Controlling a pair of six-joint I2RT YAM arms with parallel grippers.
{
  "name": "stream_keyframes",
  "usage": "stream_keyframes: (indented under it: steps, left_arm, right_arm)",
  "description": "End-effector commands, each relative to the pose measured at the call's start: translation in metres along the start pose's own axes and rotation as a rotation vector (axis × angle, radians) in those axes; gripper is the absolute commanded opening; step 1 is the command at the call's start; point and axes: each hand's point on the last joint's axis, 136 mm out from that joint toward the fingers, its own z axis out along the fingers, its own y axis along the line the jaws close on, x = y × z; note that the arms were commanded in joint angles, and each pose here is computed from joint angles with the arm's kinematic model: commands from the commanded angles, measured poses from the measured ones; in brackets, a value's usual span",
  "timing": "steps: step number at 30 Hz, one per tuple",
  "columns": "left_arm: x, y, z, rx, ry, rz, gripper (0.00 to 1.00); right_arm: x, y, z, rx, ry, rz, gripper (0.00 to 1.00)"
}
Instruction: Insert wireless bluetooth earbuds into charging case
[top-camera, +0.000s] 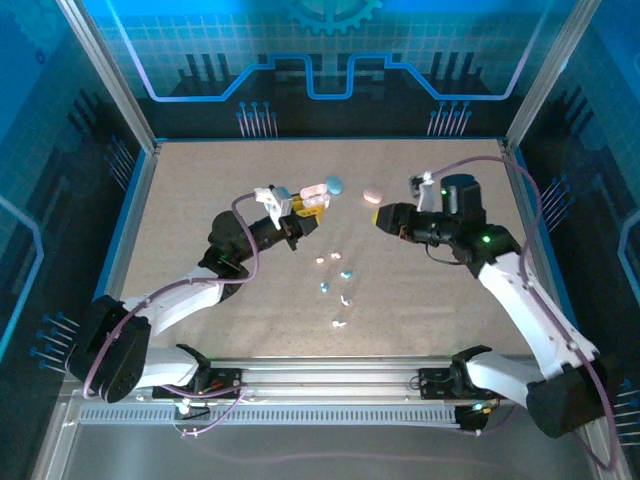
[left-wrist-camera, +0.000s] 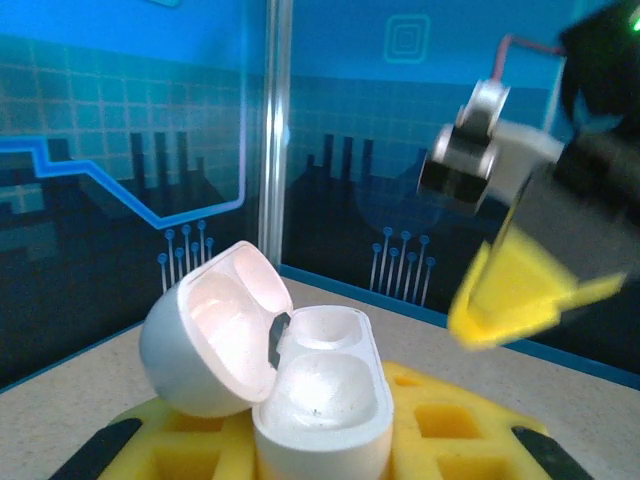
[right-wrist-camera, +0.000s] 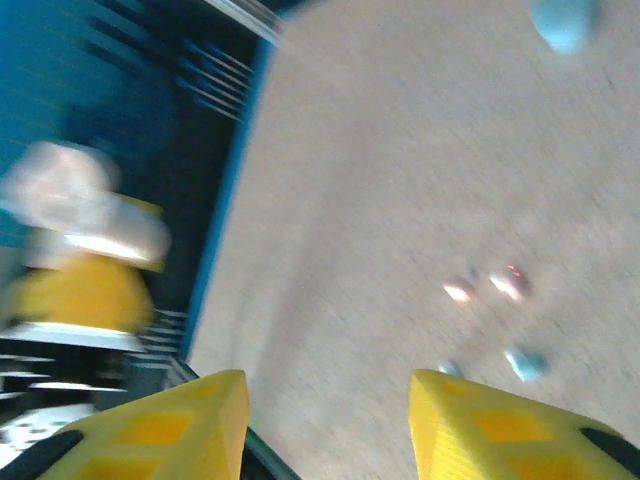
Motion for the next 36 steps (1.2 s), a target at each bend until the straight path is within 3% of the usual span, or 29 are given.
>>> stream_keyframes:
  steps: [1, 7, 13, 25, 36]
  left_arm:
    - [-0.018, 0.009, -0.011, -0.071, -0.041, 0.063, 0.18]
    - [-0.027, 0.012, -0.020, -0.116, -0.045, 0.106, 0.18]
    - [-0.032, 0.012, -0.026, -0.139, -0.043, 0.126, 0.19]
    - [-0.047, 0.014, -0.038, -0.191, -0.054, 0.183, 0.20]
    - [-0.051, 0.011, -0.041, -0.188, -0.049, 0.195, 0.20]
  right_arm:
    - [0.076, -0.049, 0.029, 0.152, 0.285, 0.090, 0.46]
    - [0.144, -0.065, 0.061, 0.283, 0.420, 0.123, 0.47]
    - [0.181, -0.065, 0.078, 0.330, 0.512, -0.005, 0.46]
    - [0.210, -0.058, 0.111, 0.423, 0.730, -0.531, 0.52]
    - [0.225, -0.065, 0.135, 0.481, 0.810, -0.624, 0.54]
